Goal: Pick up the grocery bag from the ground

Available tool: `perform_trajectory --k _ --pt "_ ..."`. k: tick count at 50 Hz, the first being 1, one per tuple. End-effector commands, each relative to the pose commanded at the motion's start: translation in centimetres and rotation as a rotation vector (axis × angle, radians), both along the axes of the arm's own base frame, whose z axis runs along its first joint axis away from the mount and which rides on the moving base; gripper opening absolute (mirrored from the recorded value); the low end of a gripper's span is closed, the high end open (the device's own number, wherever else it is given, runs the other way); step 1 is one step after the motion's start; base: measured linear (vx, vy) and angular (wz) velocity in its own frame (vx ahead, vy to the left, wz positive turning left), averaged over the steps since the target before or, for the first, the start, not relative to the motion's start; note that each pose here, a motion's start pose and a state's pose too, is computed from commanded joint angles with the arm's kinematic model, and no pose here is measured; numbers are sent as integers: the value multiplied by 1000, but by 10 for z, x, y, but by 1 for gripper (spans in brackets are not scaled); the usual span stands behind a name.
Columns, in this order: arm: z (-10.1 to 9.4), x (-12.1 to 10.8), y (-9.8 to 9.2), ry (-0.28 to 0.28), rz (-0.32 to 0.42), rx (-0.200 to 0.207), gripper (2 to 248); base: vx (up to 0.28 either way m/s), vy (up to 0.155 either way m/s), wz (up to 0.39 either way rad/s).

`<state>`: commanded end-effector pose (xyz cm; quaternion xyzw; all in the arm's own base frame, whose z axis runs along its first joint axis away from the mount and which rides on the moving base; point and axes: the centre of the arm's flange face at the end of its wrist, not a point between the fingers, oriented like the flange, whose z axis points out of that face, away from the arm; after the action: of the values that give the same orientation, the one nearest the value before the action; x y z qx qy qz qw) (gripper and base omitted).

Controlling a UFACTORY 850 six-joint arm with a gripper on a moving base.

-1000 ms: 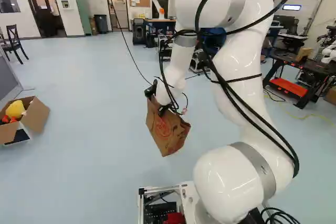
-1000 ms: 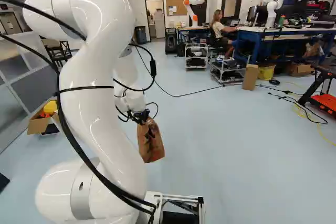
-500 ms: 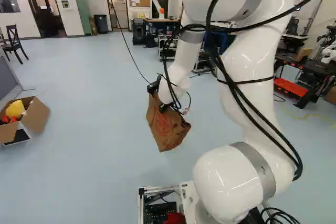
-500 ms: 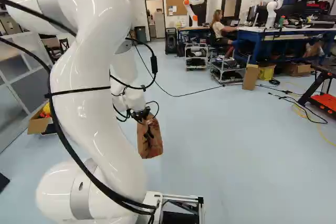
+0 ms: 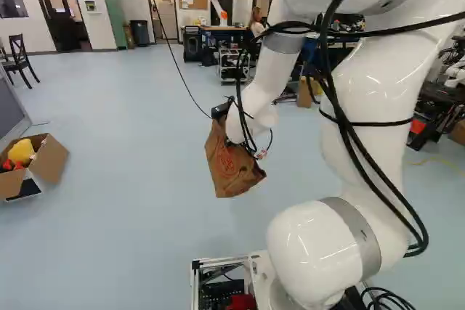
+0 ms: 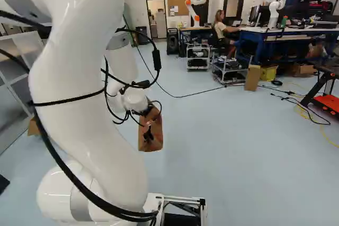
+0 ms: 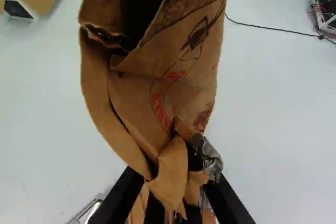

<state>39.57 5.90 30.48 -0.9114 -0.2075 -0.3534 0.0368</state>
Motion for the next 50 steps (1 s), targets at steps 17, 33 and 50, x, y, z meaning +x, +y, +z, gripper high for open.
perform_trajectory --k 17,33,50 --pt "28 -36 -19 -146 -120 72 23 0 0 0" --pt "44 -67 -35 -271 -219 122 23 0 0 0" --pt "54 -94 -46 -374 -298 155 23 0 0 0"
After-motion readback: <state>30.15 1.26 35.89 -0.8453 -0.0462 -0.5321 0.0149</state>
